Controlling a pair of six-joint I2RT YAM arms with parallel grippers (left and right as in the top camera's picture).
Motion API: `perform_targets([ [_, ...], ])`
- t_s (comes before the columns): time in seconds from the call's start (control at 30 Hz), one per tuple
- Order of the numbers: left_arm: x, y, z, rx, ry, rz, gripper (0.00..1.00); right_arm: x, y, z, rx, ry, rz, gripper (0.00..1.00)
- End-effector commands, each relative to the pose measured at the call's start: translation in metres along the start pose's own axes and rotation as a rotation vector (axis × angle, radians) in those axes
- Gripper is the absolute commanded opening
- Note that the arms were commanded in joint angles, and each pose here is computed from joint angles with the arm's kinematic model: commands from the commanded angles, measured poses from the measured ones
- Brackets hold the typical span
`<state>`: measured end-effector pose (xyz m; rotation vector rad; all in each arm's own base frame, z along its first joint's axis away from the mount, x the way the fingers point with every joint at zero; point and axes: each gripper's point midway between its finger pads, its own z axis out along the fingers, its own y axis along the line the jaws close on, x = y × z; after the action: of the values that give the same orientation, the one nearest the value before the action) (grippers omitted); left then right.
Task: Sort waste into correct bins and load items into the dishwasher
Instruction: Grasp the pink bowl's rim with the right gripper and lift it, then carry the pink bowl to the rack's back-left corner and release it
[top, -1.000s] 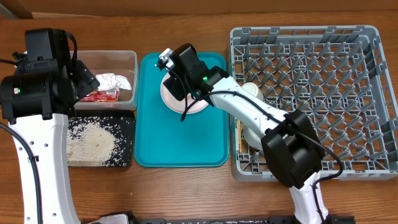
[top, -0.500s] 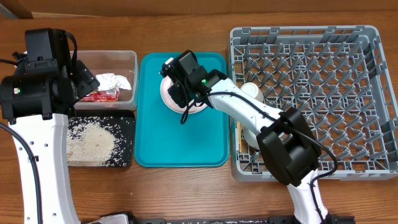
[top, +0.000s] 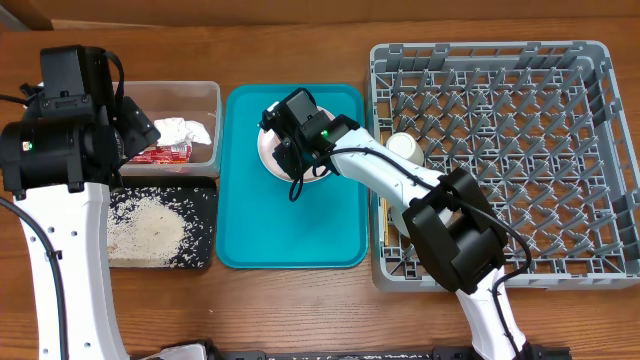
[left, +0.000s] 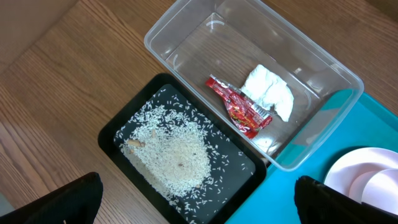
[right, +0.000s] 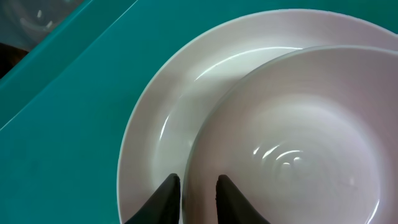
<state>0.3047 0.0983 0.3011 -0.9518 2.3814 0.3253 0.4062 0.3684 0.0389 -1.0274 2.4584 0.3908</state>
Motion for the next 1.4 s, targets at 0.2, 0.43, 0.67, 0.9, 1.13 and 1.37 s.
perform_targets([
  [0.2, -0.004, -0.001, -0.004, 0.009, -0.012, 0.004, 1.00, -0.001, -0.002, 0.000, 0.016, -0.003, -0.001, 0.11],
  [0.43, -0.004, -0.001, -0.004, 0.009, -0.012, 0.004, 1.00, -0.030, 0.022, -0.032, -0.095, -0.084, -0.019, 0.04],
  [0.67, -0.004, -0.001, -0.004, 0.010, -0.013, 0.004, 1.00, -0.094, 0.011, -0.143, -0.166, -0.294, 0.152, 0.04],
  [0.9, -0.004, -0.001, -0.004, 0.009, -0.012, 0.004, 1.00, -0.120, -0.059, -0.266, -0.583, -0.524, 0.409, 0.04],
  [1.13, -0.004, -0.001, -0.004, 0.009, -0.012, 0.004, 1.00, -0.086, -0.174, -0.276, -0.649, -0.553, 0.703, 0.04],
  [1.37, -0.004, -0.001, -0.004, 0.009, -0.012, 0.004, 1.00, -0.066, -0.202, -0.247, -0.874, -0.440, 0.914, 0.04],
])
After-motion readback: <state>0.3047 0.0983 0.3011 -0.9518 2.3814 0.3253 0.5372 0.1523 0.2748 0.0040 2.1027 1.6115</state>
